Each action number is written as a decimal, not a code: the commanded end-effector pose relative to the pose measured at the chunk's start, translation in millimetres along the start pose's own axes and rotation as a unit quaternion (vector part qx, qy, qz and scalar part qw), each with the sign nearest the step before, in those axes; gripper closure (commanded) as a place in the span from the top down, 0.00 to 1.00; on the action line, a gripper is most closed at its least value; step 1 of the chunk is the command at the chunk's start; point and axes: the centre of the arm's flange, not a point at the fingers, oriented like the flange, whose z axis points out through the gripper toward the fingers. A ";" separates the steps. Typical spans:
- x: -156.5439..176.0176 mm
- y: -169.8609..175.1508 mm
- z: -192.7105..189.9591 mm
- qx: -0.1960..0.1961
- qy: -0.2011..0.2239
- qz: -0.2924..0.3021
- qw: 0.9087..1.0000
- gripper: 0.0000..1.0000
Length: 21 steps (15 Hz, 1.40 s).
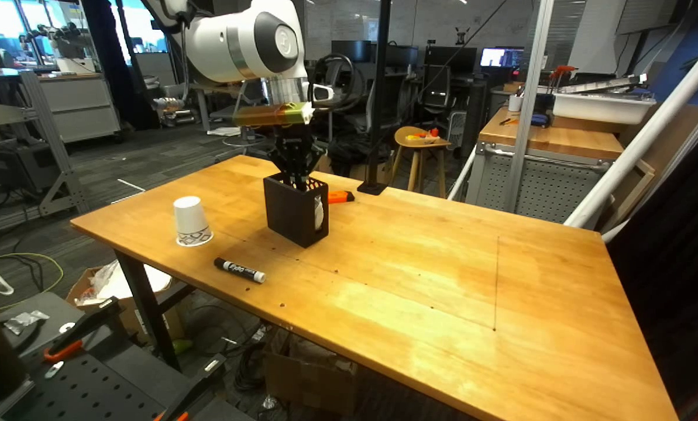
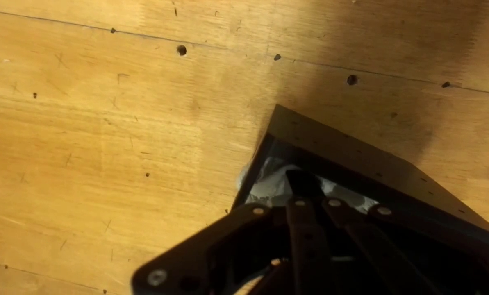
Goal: Pick up the cloth from the table and put it in the box
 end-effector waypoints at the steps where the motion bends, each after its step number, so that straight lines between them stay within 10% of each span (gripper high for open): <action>1: 8.4 4.4 2.7 0.004 0.010 -0.010 1.000 0.00; 21: 54.6 -21.0 63.2 0.044 -0.017 -0.026 0.999 0.00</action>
